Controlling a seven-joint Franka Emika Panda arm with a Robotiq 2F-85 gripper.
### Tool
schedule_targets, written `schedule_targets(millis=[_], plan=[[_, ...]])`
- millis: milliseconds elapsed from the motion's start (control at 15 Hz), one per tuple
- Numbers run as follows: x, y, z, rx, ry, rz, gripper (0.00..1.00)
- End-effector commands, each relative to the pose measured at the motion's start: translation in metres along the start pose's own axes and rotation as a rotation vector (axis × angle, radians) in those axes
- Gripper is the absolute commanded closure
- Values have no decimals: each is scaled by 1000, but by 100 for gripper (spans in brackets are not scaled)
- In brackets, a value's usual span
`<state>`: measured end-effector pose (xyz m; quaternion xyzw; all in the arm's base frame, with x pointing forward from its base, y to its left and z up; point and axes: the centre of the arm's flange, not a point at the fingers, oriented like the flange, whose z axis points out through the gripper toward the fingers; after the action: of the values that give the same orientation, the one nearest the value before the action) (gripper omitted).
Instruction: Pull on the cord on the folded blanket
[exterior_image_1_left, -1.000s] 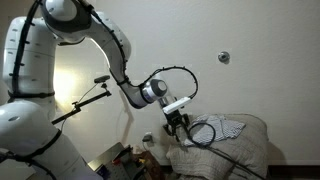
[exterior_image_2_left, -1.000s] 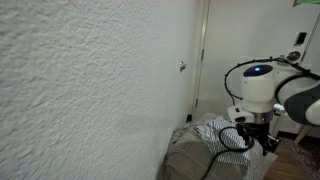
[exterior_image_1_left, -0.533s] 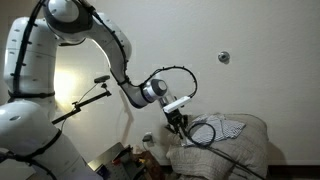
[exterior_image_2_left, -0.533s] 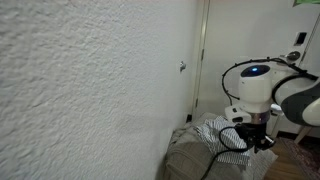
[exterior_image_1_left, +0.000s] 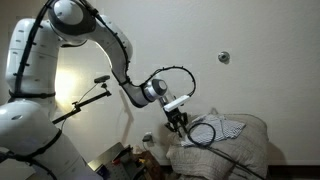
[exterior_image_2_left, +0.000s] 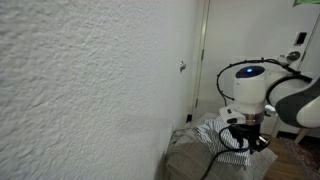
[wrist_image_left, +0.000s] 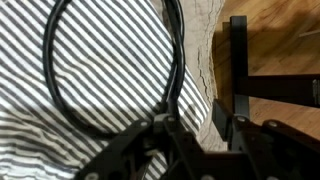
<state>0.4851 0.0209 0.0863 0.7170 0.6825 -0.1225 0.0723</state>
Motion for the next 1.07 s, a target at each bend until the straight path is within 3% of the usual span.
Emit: schedule_targets(millis=[0,267,600,1000], plan=[[7,11,1,-7,-3,-26,59],[14,17,5,-10,0,-35,63],[17,24,8,-12,-5,-37,58],[14,23,3,-26,-7,-31,61]])
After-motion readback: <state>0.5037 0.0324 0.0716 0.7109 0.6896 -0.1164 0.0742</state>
